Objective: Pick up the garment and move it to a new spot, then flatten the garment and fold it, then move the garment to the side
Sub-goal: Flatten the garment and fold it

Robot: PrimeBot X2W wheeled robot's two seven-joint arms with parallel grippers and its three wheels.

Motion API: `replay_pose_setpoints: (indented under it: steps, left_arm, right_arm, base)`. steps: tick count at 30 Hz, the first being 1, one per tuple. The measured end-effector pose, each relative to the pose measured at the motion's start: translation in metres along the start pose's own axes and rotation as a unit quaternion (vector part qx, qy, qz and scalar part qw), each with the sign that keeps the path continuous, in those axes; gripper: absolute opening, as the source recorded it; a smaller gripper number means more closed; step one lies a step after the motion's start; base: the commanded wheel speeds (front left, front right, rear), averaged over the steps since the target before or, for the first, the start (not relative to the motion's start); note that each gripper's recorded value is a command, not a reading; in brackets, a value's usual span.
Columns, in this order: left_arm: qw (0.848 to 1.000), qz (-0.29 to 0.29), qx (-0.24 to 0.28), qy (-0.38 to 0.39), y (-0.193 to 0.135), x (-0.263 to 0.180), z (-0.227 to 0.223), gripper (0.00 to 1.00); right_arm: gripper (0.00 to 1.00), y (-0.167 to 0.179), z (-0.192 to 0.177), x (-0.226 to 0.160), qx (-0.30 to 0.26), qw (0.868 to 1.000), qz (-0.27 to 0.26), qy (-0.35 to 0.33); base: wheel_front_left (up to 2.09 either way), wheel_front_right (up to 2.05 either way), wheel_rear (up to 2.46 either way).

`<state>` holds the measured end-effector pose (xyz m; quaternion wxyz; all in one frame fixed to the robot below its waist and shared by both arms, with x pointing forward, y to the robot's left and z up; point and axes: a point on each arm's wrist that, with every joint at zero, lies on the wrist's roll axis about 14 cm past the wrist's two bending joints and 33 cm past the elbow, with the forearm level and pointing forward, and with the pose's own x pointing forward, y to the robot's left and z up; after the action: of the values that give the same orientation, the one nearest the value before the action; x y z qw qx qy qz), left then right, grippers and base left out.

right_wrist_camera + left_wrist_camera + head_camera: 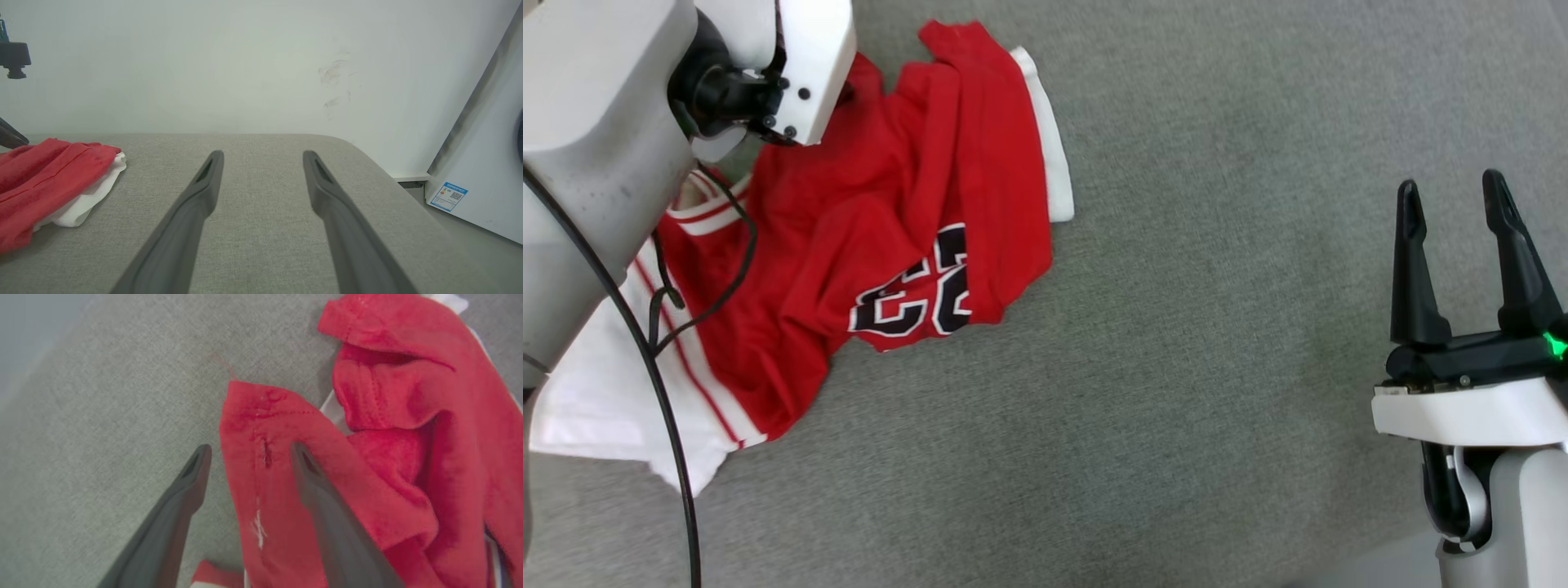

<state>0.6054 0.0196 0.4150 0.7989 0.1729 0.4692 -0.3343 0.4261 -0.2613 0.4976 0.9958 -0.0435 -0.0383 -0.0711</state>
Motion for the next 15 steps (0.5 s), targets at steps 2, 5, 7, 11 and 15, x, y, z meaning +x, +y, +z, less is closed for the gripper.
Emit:
replay_pose_setpoints:
  steps: [2, 5, 7, 11, 15]
  left_arm:
    - [1.0, -0.006, -0.007, 0.018, 0.0, 0.016, -0.009, 1.0]
    - [0.998, -0.02, -0.009, 0.052, -0.005, 0.035, -0.026, 1.0]
    - [0.998, -0.026, -0.007, 0.056, -0.006, 0.038, -0.027, 0.17]
    - [0.999, -0.035, -0.007, 0.028, -0.011, 0.033, -0.021, 0.0]
    - [0.999, -0.028, 0.018, -0.027, -0.015, 0.012, -0.001, 0.0]
  right_arm:
    - [1.0, -0.002, -0.005, 0.002, -0.003, 1.0, -0.003, 0.006]
    - [1.0, -0.006, -0.011, 0.003, -0.008, 1.0, -0.008, 0.014]
    - [1.0, -0.007, -0.013, 0.004, -0.008, 1.0, -0.009, 0.016]
    - [1.0, -0.007, -0.009, 0.005, -0.006, 1.0, -0.009, 0.01]
    - [1.0, -0.006, 0.003, 0.004, -0.004, 1.0, -0.009, -0.005]
  base:
    - [0.0, 0.0, 0.0]
    - [0.0, 0.0, 0.0]
    - [0.0, 0.0, 0.0]
    - [0.0, 0.0, 0.0]
    - [0.0, 0.0, 0.0]
